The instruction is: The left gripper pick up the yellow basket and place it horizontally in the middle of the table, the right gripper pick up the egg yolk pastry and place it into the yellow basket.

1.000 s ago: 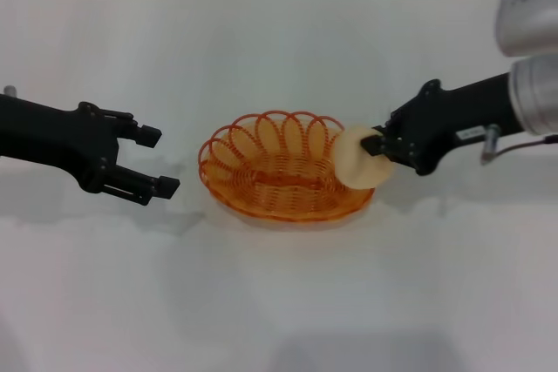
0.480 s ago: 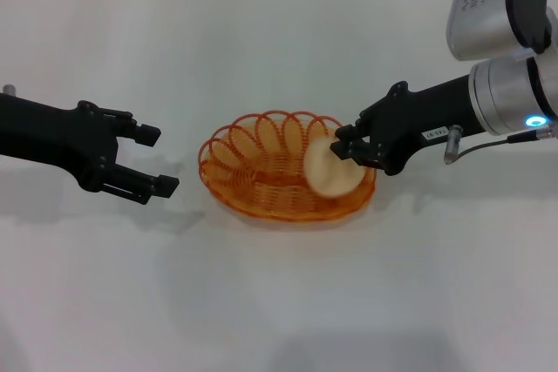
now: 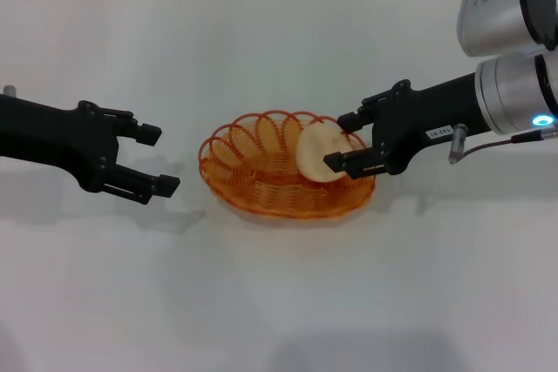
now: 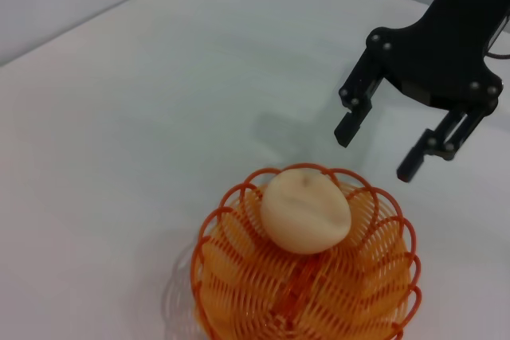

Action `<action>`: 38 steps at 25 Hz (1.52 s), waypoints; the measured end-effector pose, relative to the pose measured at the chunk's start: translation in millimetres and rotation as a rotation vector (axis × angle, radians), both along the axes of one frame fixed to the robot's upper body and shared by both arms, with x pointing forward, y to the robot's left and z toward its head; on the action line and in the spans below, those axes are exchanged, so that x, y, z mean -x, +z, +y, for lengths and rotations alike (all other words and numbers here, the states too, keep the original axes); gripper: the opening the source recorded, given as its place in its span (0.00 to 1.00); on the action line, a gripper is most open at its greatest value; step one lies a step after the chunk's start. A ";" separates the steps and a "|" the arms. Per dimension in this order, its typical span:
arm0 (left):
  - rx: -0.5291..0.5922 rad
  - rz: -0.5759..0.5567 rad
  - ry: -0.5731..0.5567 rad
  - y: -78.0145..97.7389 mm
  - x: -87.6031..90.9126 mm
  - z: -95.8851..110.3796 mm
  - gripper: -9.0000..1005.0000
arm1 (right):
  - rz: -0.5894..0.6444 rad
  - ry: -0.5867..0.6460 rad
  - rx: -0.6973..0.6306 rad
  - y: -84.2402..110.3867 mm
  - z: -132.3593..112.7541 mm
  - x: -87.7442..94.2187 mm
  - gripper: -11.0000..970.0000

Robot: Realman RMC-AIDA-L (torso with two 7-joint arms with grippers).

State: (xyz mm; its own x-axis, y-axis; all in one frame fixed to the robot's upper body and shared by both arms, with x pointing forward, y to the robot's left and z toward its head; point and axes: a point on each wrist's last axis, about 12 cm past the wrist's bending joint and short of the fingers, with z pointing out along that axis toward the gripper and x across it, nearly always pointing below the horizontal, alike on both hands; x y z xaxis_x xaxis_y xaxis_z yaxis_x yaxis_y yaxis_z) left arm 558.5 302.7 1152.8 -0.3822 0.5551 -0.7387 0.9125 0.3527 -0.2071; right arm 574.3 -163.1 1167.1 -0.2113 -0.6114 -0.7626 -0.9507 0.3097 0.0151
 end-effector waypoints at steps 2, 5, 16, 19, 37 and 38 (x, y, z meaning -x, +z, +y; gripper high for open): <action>0.004 -0.003 0.006 -0.4 1.0 2.3 0.88 | 0.005 0.003 0.001 -0.6 -1.0 1.1 0.41; 0.011 -0.016 0.011 0.3 1.1 4.6 0.88 | 0.013 -0.015 -0.004 -3.0 -8.3 4.8 0.53; 0.062 -0.046 0.022 -3.1 7.5 9.2 0.88 | -0.010 -0.094 -0.109 -4.9 -56.0 36.0 0.90; 0.077 -0.049 0.005 -4.0 10.6 8.1 0.88 | -0.018 -0.088 -0.150 -5.5 -66.3 43.2 0.89; 0.086 -0.049 -0.103 -4.8 17.6 -0.6 0.88 | -0.015 -0.028 -0.135 -8.1 -63.4 48.4 0.89; 0.086 -0.049 -0.103 -4.8 17.6 -0.6 0.88 | -0.014 -0.029 -0.133 -8.4 -63.6 48.5 0.89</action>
State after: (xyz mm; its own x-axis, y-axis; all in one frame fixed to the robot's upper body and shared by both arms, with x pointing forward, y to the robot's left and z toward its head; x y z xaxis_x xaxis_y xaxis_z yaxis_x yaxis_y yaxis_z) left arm 541.0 302.1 1148.0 -0.2894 0.5235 -0.8014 0.9526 0.2400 -0.1872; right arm 525.8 -226.7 1158.6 -0.2162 -0.4984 -0.8396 -0.9418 0.3331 0.0448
